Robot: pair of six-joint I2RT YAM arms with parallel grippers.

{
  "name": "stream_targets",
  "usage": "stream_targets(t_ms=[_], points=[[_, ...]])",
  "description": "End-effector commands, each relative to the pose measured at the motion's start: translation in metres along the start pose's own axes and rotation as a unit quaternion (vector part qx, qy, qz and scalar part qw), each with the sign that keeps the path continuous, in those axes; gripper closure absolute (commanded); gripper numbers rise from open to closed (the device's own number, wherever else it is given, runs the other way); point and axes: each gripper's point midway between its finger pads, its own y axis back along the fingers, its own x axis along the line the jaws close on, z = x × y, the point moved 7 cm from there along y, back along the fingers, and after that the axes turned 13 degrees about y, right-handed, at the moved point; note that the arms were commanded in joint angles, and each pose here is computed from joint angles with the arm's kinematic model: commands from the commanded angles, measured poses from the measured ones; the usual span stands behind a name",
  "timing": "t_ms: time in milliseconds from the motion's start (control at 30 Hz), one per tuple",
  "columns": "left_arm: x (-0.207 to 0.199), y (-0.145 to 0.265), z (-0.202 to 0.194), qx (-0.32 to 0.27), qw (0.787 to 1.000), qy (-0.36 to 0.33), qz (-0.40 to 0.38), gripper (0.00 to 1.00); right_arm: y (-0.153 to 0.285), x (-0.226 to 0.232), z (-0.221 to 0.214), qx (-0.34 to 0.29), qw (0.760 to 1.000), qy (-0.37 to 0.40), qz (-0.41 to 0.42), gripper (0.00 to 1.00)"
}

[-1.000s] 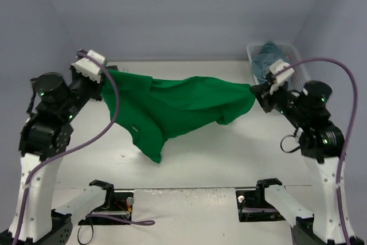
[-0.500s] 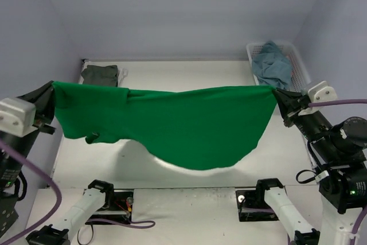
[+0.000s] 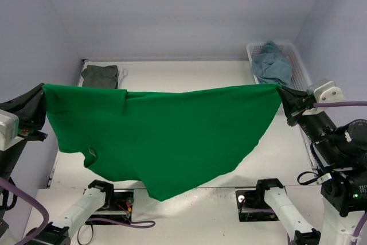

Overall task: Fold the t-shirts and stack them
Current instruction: Flatten out the tshirt

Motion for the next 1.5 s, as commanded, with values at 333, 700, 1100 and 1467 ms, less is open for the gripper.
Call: stream_targets(t_ms=[333,700,1100,1467], points=[[-0.012,0.018,0.049,-0.085,0.996,0.016,-0.022,1.0,0.029,-0.017,0.039,-0.068,0.994,0.02,-0.082,1.0],[-0.032,0.031,0.056,-0.108,0.994,0.019,-0.03,1.0,0.042,-0.019,0.047,-0.079,0.991,0.027,-0.104,1.0],[-0.06,0.027,0.034,-0.068,0.991,0.082,-0.086,1.0,0.045,0.0,0.025,-0.067,0.995,0.019,-0.075,1.0],[-0.009,-0.066,-0.056,0.01,0.993,0.107,-0.041,1.0,-0.019,0.014,-0.051,0.009,0.999,0.027,-0.015,1.0]])
